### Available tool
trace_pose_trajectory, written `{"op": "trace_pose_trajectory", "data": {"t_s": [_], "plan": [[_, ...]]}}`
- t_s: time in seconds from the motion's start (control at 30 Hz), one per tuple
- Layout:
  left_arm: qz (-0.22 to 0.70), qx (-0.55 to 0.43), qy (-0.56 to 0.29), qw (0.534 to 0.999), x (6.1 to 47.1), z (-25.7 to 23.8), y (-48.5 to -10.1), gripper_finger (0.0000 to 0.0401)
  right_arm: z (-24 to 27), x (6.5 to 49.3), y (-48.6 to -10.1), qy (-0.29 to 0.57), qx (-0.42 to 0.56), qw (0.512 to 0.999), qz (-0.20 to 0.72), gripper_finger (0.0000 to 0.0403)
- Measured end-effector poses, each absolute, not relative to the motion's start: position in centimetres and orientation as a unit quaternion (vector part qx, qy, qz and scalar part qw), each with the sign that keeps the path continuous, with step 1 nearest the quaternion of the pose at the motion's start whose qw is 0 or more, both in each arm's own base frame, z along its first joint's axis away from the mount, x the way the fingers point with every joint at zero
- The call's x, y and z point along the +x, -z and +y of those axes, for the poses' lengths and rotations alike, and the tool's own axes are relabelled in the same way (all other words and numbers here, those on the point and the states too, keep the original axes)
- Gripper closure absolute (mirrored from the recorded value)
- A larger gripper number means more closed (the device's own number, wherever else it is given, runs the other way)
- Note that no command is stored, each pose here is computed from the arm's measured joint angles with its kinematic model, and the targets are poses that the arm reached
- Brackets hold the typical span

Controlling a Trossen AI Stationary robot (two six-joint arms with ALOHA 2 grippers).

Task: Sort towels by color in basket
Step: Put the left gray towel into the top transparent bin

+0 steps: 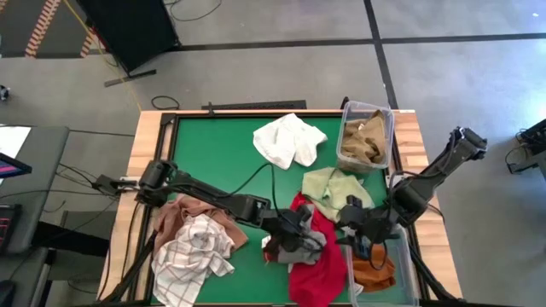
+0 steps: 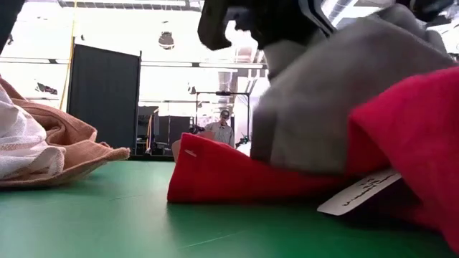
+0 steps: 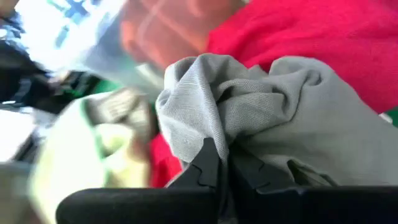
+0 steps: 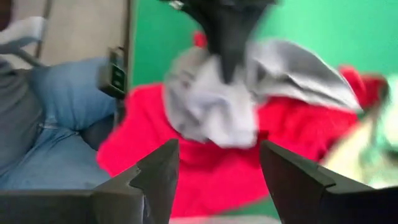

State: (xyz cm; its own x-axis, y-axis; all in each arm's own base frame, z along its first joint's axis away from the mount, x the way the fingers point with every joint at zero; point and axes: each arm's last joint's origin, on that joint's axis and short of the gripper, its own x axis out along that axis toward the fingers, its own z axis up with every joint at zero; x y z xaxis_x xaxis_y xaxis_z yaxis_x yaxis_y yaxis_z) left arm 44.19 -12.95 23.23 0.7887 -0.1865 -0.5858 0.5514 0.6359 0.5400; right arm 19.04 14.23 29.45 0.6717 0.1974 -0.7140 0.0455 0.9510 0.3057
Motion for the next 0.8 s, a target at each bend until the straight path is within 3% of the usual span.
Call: {"op": "trace_pose_trajectory", "data": {"t_s": [0.23,0.5,0.8], "plan": [[0.265,0.397,0.159,0.864,42.8,-11.4,-26.1,0.0399,15.2,21.3,-29.1,-0.072,0.089,0.931,0.348,0.0154],[0.273,0.37,0.136,0.878,42.4,-9.8,-27.5,0.04,15.1,23.9,-26.0,0.005,0.012,0.929,0.37,0.0154],[0.29,0.356,0.163,0.873,42.1,-10.0,-27.0,0.04,14.2,26.3,-23.4,0.055,0.004,0.916,0.397,0.0154]]}}
